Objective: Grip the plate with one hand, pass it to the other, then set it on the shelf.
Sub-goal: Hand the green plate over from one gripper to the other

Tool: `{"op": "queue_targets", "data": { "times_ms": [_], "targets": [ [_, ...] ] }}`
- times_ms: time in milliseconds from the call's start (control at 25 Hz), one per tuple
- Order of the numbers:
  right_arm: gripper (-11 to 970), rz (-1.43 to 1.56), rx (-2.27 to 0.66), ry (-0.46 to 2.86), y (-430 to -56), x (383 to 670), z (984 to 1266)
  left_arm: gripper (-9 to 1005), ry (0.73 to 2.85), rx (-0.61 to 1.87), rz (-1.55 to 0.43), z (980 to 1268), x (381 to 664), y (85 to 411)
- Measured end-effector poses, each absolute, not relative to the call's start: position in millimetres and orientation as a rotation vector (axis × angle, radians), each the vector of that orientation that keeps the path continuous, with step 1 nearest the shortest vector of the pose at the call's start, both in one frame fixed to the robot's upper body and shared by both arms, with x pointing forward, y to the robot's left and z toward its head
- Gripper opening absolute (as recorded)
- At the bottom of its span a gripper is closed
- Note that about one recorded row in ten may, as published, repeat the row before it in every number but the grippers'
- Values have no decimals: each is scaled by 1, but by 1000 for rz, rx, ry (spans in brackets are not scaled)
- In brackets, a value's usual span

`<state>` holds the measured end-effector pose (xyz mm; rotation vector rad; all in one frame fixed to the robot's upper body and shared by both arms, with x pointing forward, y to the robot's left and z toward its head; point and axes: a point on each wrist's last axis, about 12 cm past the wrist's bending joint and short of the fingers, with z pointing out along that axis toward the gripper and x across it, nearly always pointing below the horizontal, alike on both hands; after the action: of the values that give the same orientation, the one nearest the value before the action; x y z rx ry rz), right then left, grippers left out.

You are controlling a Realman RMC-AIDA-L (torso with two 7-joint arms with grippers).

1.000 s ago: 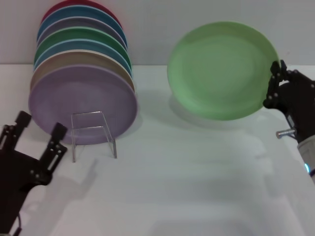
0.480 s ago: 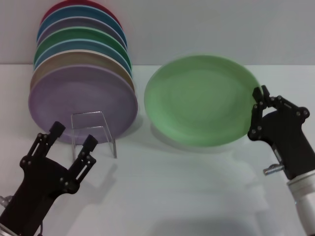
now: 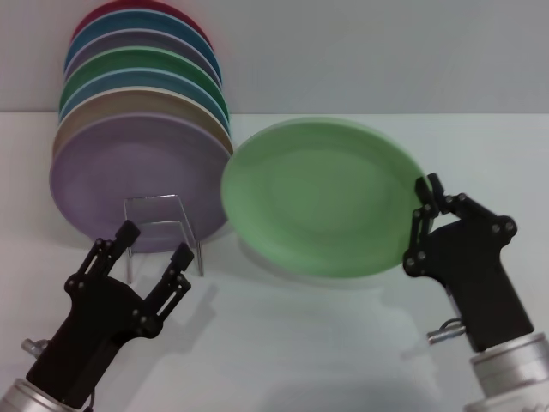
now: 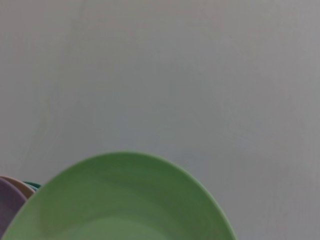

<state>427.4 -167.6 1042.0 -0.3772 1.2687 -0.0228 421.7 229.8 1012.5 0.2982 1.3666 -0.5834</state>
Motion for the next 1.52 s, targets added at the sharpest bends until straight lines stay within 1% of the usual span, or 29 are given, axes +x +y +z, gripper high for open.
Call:
{"op": "queue_targets", "data": {
  "times_ms": [40, 200, 480, 1000, 1520],
  "targets": [
    [20, -23, -377, 1269, -168, 427, 1042, 771, 1367, 298, -583, 1013, 422, 230],
    [20, -50, -416, 1276, -152, 412, 1044, 771, 1386, 310, -584, 1011, 425, 228],
    [20, -97, -468, 1277, -145, 399, 1044, 771, 1405, 322, -586, 1010, 430, 225],
    [19, -92, -513, 1266, -143, 393, 1042, 770, 1433, 395, -580, 1008, 436, 207],
    [20, -93, -524, 1263, -143, 393, 1042, 770, 1429, 392, -564, 1011, 446, 210]
  ]
}}
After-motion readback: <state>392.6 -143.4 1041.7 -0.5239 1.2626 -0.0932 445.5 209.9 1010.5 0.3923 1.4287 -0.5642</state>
